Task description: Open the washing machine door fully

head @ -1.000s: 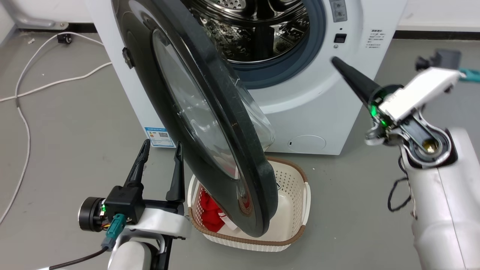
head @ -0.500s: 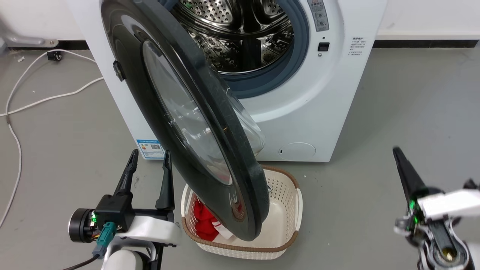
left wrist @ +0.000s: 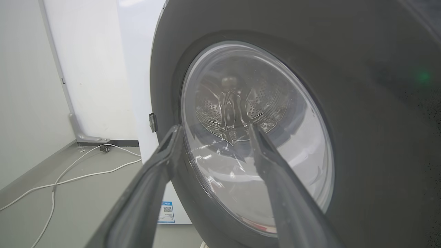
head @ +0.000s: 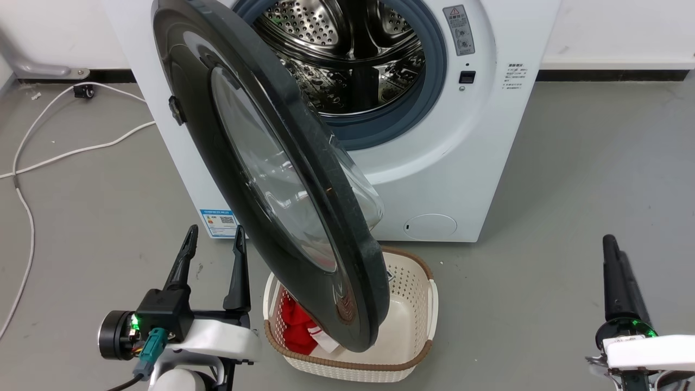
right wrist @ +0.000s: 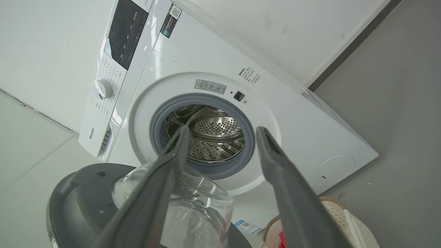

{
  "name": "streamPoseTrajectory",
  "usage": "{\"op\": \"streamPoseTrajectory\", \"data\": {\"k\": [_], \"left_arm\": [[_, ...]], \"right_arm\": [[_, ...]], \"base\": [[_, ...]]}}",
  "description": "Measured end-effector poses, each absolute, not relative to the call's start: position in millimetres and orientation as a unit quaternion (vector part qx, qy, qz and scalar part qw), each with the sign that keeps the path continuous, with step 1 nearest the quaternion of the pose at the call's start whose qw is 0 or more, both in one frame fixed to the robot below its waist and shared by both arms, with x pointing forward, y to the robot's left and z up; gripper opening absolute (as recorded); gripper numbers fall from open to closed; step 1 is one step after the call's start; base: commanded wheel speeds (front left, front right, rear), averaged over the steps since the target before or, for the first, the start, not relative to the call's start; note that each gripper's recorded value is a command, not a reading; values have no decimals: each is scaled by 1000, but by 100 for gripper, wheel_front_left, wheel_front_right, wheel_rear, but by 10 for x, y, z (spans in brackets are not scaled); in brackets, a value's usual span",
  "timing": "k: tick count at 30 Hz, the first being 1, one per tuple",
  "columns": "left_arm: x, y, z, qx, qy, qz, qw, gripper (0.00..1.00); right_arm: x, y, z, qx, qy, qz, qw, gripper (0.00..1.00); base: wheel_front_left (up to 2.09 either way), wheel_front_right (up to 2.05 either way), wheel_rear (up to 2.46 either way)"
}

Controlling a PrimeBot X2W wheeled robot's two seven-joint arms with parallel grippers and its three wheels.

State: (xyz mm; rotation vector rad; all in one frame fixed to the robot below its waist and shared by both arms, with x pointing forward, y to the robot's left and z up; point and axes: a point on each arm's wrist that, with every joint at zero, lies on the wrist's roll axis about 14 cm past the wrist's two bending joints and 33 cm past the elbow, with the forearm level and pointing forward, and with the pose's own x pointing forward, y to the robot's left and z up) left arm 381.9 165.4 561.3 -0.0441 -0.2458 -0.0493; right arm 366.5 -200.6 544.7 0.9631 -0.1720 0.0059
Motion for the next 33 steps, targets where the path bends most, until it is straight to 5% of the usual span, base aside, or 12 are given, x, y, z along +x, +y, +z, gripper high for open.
{"op": "streamPoseTrajectory", "data": {"k": [8, 15, 33], "left_arm": [[3807, 1666, 5599, -21, -120, -23, 992, 100], [3811, 1654, 5595, -17, -120, -26, 992, 100], [3808, 1625, 5596, -9, -120, -33, 992, 100]], "right_arm": [[3652, -2049, 5791, 188, -147, 9, 971, 100], [3589, -1843, 5851, 16, -146, 34, 989, 100], [3448, -1760, 5492, 3, -89, 43, 995, 100]], "base": [[0, 0, 0], [0, 0, 0], [0, 0, 0]]}}
